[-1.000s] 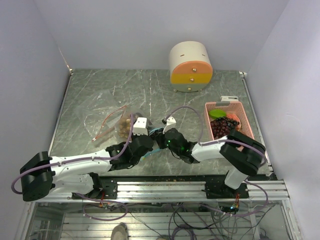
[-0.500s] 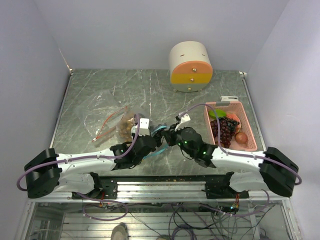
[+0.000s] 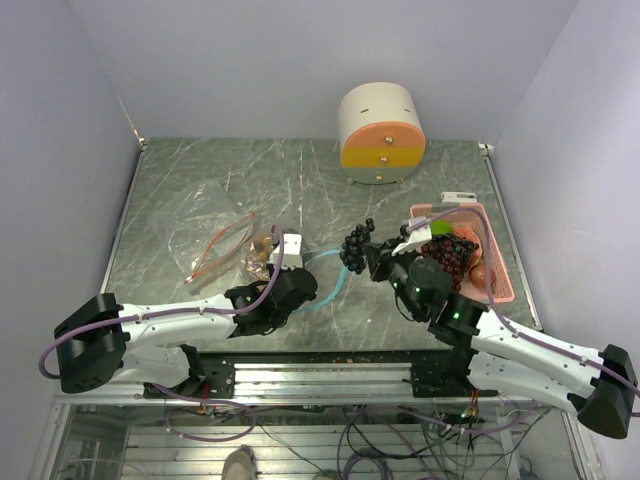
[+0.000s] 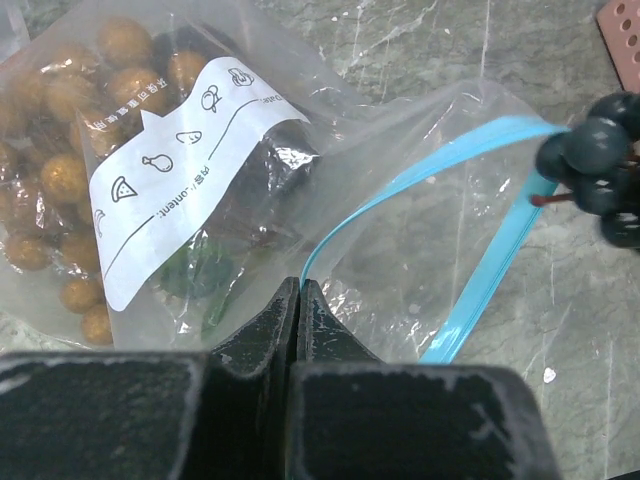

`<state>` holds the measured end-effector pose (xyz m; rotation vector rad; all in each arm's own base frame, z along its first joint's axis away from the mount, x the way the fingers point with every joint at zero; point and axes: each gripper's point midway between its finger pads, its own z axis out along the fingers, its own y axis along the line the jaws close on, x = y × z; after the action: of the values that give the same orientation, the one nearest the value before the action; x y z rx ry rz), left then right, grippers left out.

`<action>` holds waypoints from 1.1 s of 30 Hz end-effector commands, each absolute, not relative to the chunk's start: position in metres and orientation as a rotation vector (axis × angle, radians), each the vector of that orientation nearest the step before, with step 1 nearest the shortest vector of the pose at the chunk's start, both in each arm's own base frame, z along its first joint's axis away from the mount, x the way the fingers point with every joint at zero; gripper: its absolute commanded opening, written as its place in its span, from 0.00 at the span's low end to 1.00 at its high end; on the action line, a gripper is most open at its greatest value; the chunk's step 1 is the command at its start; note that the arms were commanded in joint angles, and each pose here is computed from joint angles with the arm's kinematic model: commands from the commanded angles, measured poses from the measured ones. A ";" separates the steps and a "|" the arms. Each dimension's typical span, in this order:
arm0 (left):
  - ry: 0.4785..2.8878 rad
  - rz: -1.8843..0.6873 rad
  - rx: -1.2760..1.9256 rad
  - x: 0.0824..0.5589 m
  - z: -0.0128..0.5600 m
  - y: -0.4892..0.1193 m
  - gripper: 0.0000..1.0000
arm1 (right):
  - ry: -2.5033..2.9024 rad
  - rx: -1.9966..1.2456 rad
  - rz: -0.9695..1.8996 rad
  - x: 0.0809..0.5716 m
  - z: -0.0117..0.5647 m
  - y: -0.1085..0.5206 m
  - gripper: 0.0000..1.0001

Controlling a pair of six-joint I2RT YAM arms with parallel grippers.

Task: Open the zip-top bag and remove the fake food
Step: Pick up the fake fruit from the zipper food storage bag, then place the fake fruit in the bin.

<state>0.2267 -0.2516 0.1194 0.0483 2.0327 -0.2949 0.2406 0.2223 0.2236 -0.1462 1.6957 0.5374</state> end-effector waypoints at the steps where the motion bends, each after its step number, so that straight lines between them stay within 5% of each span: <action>1: 2.009 -0.324 0.010 0.231 0.130 -0.255 0.07 | 1.724 -0.060 0.264 0.264 0.228 0.178 0.00; 13: 2.010 -0.325 0.021 0.231 0.128 -0.255 0.07 | 1.777 0.363 -0.202 0.351 0.224 0.022 0.00; 24: 2.005 -0.338 0.026 0.229 0.129 -0.252 0.07 | 1.902 0.508 -0.217 0.371 0.164 -0.022 0.00; 33: 2.009 -0.336 0.033 0.228 0.127 -0.250 0.07 | 1.926 0.530 -0.188 0.362 0.156 -0.019 0.46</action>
<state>0.2266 -0.2502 0.1218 0.0435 2.0277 -0.3055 0.3673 -0.0203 0.1557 0.5096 1.9347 -0.2214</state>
